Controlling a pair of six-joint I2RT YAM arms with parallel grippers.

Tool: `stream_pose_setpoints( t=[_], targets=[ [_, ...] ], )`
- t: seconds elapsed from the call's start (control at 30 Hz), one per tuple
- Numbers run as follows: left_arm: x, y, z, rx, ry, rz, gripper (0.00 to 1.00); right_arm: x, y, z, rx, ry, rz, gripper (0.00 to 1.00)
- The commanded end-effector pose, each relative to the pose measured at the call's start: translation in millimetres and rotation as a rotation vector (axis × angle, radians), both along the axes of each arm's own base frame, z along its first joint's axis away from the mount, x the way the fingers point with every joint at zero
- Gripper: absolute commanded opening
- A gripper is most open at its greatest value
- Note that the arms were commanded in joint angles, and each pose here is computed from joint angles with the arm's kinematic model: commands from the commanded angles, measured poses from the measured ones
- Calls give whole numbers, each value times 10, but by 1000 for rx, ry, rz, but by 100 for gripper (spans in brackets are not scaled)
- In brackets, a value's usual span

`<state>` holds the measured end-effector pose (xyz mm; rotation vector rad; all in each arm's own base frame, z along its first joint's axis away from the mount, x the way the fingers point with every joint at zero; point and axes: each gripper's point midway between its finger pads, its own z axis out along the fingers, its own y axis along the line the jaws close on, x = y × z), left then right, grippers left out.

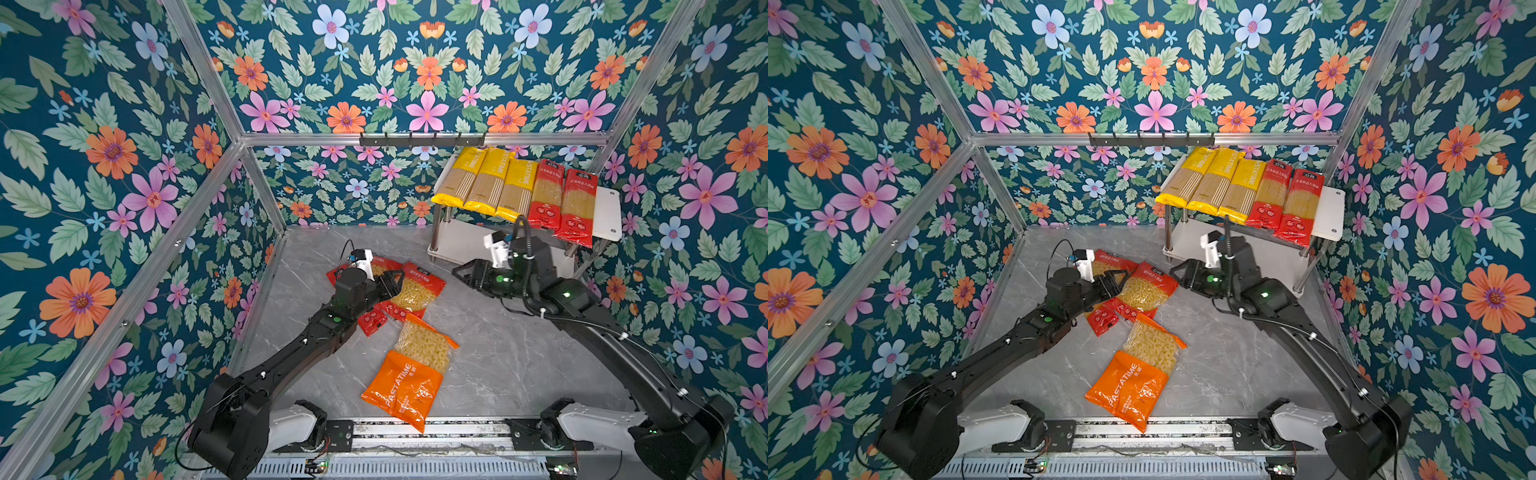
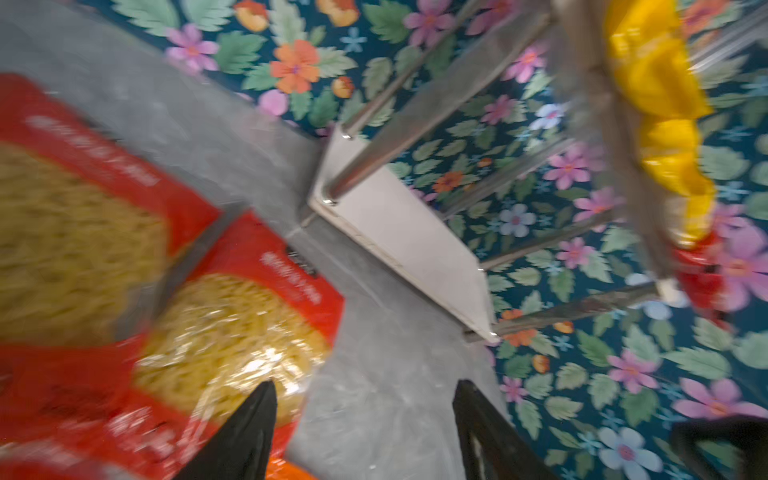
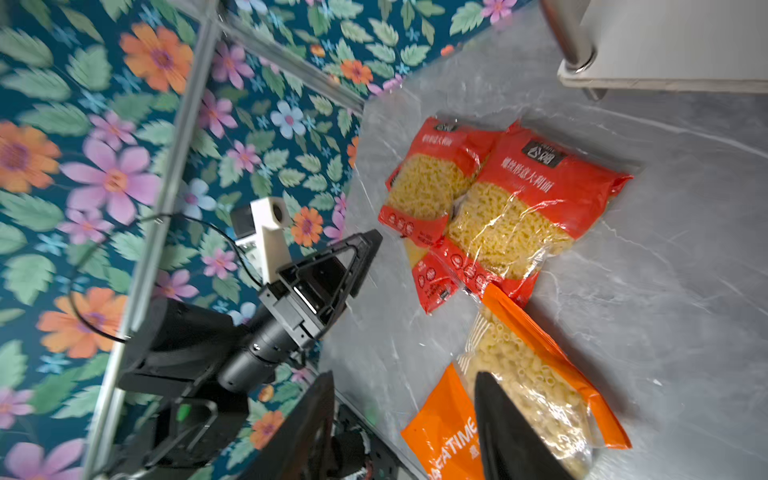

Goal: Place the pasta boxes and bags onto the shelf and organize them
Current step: 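Move the right gripper back down to the third red spaghetti bag on the table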

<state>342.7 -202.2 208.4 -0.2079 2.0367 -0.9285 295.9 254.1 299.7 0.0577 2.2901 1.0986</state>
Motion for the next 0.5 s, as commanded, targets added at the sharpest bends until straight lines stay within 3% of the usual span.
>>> stream_pose_setpoints(
  t=[0.0,0.27,0.47],
  targets=[
    [-64,466,-432,109,100,105,70,169,305,-174,-80,-75,-1,53],
    [-235,919,-949,68,198,229,70,61,1305,-1281,-205,100,200,46],
    [-304,1164,-1152,77,245,320,69,123,1842,-1722,-205,169,277,43]
  ],
)
